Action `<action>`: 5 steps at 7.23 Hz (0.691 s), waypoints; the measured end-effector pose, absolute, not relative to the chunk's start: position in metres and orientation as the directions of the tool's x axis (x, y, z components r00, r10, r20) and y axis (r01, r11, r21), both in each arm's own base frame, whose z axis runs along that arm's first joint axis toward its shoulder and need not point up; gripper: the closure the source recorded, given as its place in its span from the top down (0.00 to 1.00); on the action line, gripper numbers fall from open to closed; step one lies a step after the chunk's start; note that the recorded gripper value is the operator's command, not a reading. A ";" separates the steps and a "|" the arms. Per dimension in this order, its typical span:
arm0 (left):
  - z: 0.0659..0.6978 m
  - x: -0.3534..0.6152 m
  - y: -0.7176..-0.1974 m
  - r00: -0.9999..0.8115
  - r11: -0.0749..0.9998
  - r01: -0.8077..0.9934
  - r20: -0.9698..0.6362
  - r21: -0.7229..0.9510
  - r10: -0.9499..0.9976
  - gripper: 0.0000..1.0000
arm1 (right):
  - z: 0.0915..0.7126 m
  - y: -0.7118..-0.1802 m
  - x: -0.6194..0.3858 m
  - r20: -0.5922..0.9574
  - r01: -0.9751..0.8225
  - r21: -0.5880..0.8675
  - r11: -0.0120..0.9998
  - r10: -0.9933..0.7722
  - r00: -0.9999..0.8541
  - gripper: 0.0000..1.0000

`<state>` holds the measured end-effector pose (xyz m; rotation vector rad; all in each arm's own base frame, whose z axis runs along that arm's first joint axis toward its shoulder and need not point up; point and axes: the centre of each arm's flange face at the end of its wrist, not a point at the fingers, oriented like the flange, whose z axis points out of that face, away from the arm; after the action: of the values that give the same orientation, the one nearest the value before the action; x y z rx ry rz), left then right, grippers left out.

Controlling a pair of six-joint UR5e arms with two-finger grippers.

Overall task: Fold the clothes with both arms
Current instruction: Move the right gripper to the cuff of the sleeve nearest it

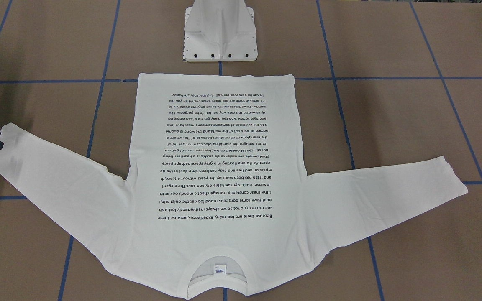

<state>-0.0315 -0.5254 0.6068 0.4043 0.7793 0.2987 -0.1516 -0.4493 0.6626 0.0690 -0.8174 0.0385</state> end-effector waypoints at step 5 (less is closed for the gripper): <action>0.609 -0.032 -0.525 0.675 0.879 -0.117 -0.612 0.463 0.412 1.00 | 0.693 -0.454 -0.157 0.711 -0.048 0.003 0.999 0.031 0.702 0.17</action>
<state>-0.0315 -0.5254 0.6094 0.4078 0.7779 0.3073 -0.1574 -0.4540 0.6931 0.0222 -0.7911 0.0439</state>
